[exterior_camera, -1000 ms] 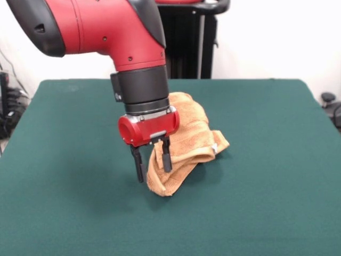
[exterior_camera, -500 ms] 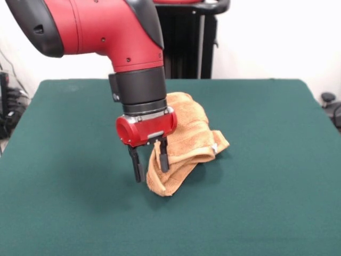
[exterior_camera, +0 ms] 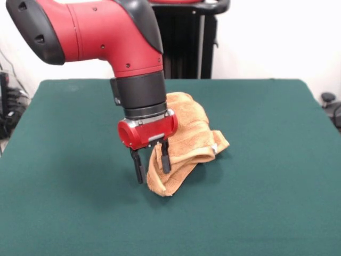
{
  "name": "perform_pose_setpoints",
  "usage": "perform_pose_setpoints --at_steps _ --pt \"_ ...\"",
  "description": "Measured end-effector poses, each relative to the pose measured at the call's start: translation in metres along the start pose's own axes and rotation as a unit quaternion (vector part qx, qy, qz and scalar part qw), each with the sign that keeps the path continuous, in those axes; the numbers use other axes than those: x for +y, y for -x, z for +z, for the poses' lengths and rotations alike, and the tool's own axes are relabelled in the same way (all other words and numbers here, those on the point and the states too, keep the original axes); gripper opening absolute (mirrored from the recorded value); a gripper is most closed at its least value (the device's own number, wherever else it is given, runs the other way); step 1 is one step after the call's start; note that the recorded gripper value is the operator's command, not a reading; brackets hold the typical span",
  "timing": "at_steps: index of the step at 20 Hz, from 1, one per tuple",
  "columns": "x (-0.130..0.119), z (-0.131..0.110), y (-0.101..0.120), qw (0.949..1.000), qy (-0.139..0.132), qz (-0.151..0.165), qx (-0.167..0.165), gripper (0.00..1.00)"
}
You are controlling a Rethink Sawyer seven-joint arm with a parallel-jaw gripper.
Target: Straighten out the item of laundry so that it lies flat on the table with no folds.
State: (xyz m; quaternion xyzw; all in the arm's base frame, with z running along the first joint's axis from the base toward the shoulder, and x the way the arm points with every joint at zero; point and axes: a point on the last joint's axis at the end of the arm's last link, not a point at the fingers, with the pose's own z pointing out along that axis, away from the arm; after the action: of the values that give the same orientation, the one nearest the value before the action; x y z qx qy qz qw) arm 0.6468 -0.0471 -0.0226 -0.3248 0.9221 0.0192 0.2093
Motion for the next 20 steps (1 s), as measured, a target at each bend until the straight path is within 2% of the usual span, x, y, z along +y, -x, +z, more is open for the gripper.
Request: perform_pose_setpoints --at_steps 6,20 --pt "0.0056 0.0055 -0.0047 0.9999 0.008 0.006 0.001 1.00" --pt "0.0037 0.0042 -0.0041 1.0000 0.006 0.004 0.001 1.00"
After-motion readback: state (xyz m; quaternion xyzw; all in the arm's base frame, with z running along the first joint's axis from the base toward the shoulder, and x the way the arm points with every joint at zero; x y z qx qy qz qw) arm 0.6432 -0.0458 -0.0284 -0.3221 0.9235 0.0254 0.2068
